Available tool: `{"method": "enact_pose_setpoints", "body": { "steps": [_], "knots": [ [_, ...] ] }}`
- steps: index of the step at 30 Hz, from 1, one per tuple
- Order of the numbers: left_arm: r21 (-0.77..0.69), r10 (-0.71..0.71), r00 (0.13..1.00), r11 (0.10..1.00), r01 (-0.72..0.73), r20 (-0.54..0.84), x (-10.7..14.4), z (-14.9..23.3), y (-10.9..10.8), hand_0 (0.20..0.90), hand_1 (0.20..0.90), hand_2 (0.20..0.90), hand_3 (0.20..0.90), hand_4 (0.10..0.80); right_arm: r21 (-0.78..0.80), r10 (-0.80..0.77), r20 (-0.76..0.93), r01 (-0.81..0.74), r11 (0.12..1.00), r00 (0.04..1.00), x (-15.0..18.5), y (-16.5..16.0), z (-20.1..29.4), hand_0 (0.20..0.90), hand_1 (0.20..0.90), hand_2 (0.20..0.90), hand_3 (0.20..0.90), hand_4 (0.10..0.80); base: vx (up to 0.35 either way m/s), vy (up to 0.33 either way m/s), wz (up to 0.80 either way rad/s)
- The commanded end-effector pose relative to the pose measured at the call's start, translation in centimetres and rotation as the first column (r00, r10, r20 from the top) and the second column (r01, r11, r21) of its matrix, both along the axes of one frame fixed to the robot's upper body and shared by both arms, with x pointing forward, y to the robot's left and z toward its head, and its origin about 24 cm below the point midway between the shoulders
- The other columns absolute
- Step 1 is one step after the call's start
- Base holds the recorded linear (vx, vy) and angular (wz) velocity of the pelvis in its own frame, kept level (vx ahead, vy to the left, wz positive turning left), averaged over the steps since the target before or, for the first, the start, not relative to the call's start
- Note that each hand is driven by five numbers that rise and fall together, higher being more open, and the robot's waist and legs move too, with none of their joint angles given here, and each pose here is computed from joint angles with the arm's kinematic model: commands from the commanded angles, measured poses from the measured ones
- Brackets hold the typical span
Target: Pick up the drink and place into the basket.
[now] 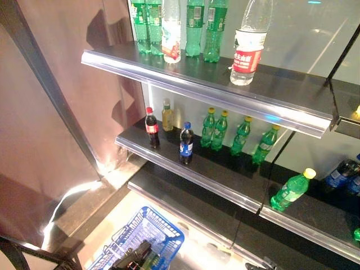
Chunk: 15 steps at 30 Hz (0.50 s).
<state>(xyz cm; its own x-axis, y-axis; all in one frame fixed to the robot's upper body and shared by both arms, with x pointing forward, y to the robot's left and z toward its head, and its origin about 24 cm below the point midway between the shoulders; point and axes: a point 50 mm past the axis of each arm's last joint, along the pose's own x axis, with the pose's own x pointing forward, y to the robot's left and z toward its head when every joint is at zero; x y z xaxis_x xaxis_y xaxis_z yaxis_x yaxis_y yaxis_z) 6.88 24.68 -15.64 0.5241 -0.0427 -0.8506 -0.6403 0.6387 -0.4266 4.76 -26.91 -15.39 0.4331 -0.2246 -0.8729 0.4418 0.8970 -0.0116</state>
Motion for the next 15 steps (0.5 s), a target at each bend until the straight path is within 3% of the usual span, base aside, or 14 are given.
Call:
{"method": "enact_pose_setpoints", "body": {
  "steps": [1,3,7,9,15],
  "knots": [
    [-0.045,-0.040,0.968,0.998,0.053,0.248,4.1,1.5,0.2,0.300,0.300,0.300,0.200,0.100,-0.046,0.048,0.096,-0.044,0.998,0.994,4.1,-2.1,1.4,0.900,0.900,0.900,0.900,0.800,0.023,0.123,-0.05],
    [-0.053,-0.024,0.969,0.998,0.039,0.248,3.6,1.3,0.0,0.300,0.300,0.300,0.200,0.100,-0.058,0.081,0.095,-0.076,0.995,0.992,4.7,-2.2,1.6,0.900,0.900,0.900,0.900,0.800,0.021,0.171,-0.49],
    [-0.061,-0.047,0.966,0.996,0.064,0.254,3.8,1.3,-0.5,0.300,0.300,0.300,0.200,0.100,-0.068,0.066,0.134,-0.057,0.996,0.989,5.5,-2.7,2.1,0.900,0.900,0.900,0.900,0.800,-0.017,0.249,-1.12],
    [-0.049,-0.079,0.964,0.994,0.094,0.253,4.2,1.3,-0.5,0.300,0.300,0.300,0.200,0.100,-0.065,0.048,0.149,-0.038,0.997,0.988,5.3,-2.6,2.0,0.900,0.900,0.900,0.900,0.800,-0.075,0.192,-0.34],
    [0.006,-0.106,0.967,0.994,0.107,0.230,4.0,1.7,1.1,0.300,0.300,0.300,0.200,0.100,-0.027,0.050,0.166,-0.047,0.999,0.985,5.3,-1.6,1.7,0.900,0.900,0.900,0.900,0.800,-0.112,0.039,-0.57]
  ]
}}
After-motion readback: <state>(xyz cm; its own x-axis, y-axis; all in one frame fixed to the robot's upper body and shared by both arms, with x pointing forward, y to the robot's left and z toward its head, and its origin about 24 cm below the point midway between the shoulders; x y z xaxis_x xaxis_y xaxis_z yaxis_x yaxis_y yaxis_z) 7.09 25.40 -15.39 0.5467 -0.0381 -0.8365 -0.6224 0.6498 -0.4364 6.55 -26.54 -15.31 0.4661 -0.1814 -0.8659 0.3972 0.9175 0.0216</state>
